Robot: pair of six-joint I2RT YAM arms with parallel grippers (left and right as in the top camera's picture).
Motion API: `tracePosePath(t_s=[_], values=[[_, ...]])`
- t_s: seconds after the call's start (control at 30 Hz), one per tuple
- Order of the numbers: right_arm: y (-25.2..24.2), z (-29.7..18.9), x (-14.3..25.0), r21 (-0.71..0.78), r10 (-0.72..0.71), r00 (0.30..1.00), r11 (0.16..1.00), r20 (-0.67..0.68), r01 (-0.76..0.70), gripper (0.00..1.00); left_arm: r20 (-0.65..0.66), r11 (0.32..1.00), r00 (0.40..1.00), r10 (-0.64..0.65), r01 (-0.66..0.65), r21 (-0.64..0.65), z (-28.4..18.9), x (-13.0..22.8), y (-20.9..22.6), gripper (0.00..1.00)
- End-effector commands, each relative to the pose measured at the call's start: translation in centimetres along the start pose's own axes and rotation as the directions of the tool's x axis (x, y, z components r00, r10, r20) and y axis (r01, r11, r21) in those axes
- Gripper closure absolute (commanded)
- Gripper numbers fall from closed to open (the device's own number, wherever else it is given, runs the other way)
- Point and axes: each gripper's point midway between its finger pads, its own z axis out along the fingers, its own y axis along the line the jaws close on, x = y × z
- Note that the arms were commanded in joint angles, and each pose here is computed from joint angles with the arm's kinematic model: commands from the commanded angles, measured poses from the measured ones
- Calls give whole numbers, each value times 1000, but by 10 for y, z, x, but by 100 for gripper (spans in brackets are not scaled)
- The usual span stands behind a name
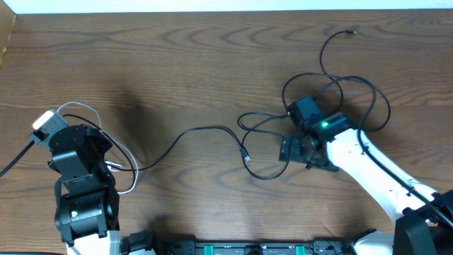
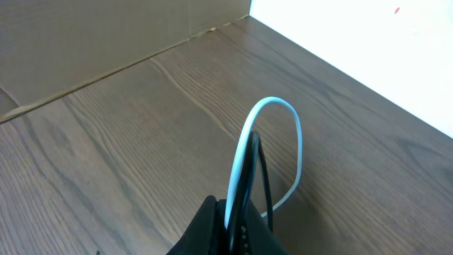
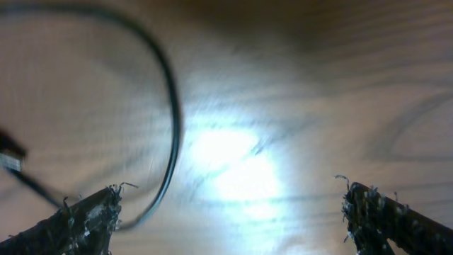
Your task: Untangle cables
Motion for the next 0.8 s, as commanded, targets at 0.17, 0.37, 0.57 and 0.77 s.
tracePosePath(t_s=[0.17,0.37,0.57,0.77], values=[[48,8,42,-121,-190,981,975,-37,184,1,17,1000,1000,0,0,-1,-3,-7,1,92],[67,19,50,-158,-256,966,954,24,256,1,17,1000,1000,0,0,-1,-3,-7,1,93],[73,26,46,-181,-196,979,962,56,203,1,17,1000,1000,0,0,-1,-3,-7,1,92],[67,36,39,-146,-228,967,959,117,244,1,17,1000,1000,0,0,-1,-3,-7,1,92]])
